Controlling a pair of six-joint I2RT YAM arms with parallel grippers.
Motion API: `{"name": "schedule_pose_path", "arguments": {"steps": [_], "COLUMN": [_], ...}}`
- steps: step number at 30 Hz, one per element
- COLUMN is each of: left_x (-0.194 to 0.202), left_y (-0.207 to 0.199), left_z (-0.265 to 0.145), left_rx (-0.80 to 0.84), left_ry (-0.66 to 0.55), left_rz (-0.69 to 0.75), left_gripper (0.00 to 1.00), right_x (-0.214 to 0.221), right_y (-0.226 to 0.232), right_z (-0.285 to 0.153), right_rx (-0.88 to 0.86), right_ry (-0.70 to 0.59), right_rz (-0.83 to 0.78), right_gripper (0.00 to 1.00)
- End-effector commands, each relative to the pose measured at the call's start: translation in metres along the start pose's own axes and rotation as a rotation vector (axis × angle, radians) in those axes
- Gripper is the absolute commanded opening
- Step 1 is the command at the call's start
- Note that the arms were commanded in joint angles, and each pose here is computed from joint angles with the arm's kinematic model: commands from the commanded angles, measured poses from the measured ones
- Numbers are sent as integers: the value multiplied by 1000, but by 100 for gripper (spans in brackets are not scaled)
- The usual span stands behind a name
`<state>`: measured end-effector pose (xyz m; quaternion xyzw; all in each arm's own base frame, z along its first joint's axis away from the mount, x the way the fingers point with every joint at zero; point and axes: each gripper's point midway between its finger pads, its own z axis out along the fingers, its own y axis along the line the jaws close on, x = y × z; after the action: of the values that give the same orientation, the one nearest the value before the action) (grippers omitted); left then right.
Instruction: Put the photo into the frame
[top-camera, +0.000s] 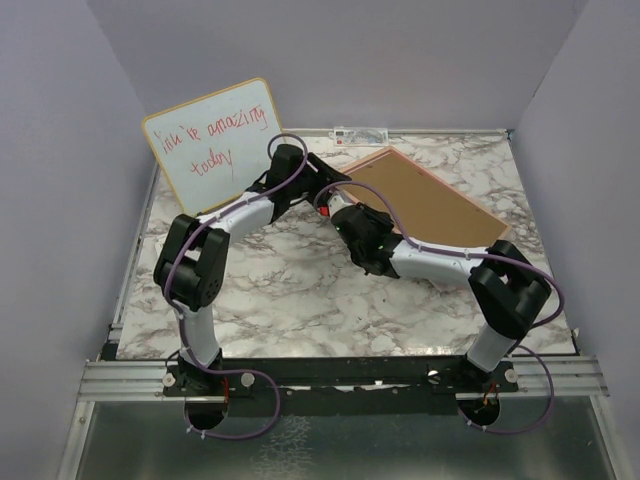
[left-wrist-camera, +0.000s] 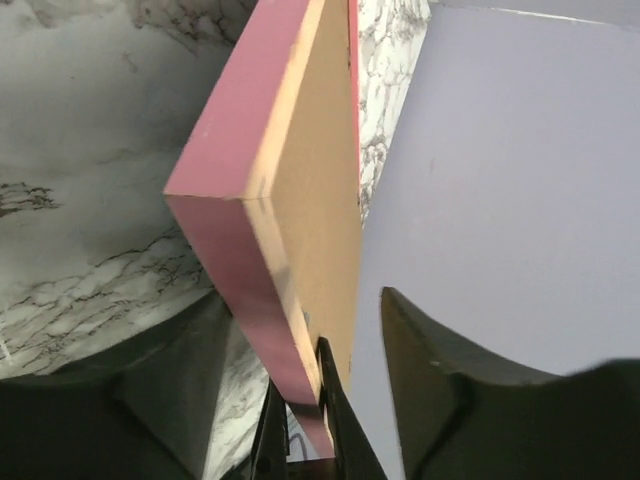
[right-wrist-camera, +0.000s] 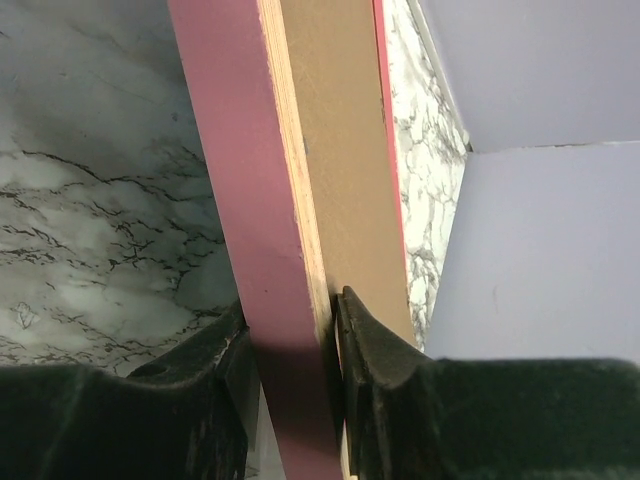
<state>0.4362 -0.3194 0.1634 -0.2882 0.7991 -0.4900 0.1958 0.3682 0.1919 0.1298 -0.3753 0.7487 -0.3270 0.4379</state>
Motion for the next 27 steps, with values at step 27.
{"name": "schedule_pose_path", "arguments": {"steps": [27], "left_x": [-30], "left_y": [-30], "left_z": [-91], "left_rx": [20], "left_ry": [-75], "left_rz": [288], "left_gripper": [99], "right_x": [-52], "right_y": [-144], "right_z": [-9], "right_rx": [-185], "right_ry": [-109], "right_rz": [477], "right_gripper": [1]}}
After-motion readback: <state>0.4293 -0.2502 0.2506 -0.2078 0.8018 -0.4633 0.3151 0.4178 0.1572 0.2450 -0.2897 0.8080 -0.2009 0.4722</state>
